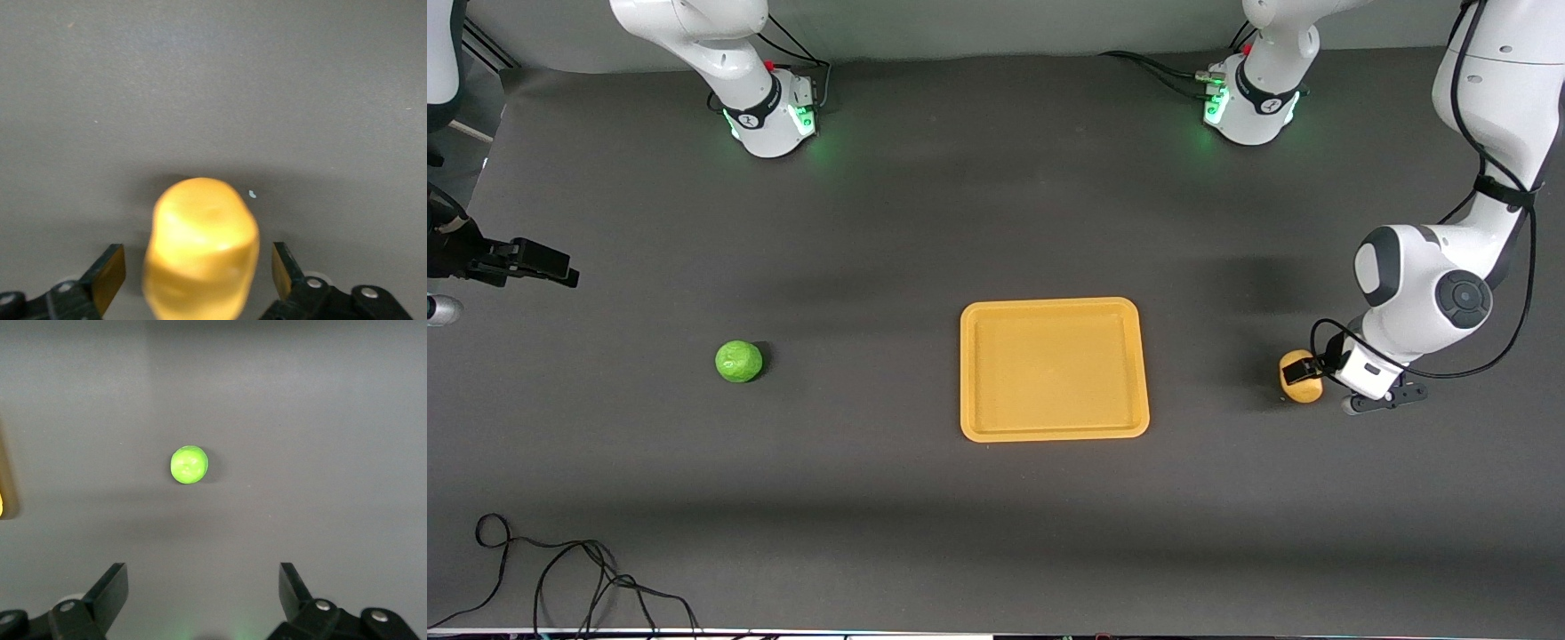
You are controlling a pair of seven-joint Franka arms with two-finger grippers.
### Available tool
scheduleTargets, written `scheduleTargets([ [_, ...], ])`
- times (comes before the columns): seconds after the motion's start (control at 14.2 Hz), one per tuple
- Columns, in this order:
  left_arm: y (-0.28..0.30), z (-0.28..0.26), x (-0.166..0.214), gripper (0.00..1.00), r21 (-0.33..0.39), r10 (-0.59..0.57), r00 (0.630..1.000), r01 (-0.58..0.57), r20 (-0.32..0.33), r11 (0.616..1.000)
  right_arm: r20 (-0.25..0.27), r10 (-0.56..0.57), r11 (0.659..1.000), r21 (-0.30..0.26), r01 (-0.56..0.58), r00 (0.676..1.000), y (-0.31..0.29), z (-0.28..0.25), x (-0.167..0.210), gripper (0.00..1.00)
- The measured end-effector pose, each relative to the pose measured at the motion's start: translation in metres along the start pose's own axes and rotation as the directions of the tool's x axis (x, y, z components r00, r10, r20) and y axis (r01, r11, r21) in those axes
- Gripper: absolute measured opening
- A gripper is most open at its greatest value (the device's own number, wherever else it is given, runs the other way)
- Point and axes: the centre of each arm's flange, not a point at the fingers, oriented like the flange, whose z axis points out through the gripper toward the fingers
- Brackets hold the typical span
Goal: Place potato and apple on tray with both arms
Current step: 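Lower the left gripper over the yellow potato, then close the left gripper on the potato and lift it, then carry the potato with the left gripper over the yellow tray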
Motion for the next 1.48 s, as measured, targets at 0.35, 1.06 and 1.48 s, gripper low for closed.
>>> scheduleTargets([
  [0.35, 0.016, 0.004, 0.000, 0.78, -0.012, -0.022, 0.999, 0.022, -0.029, 1.000, 0.002, 0.000, 1.000, 0.000, 0.000, 1.000, 0.000, 0.001, 0.001, 1.00],
  [1.06, 0.045, 0.001, 0.000, 0.64, -0.004, -0.035, 0.999, 0.034, -0.037, 0.999, 0.005, 0.000, 1.000, 0.000, 0.000, 1.000, 0.000, 0.003, 0.001, 1.00],
  [1.48, 0.183, -0.088, -0.045, 0.64, 0.066, -0.050, 0.999, 0.051, -0.003, 0.997, 0.008, 0.000, 1.000, 0.000, 0.000, 1.000, 0.000, 0.004, 0.002, 1.00],
])
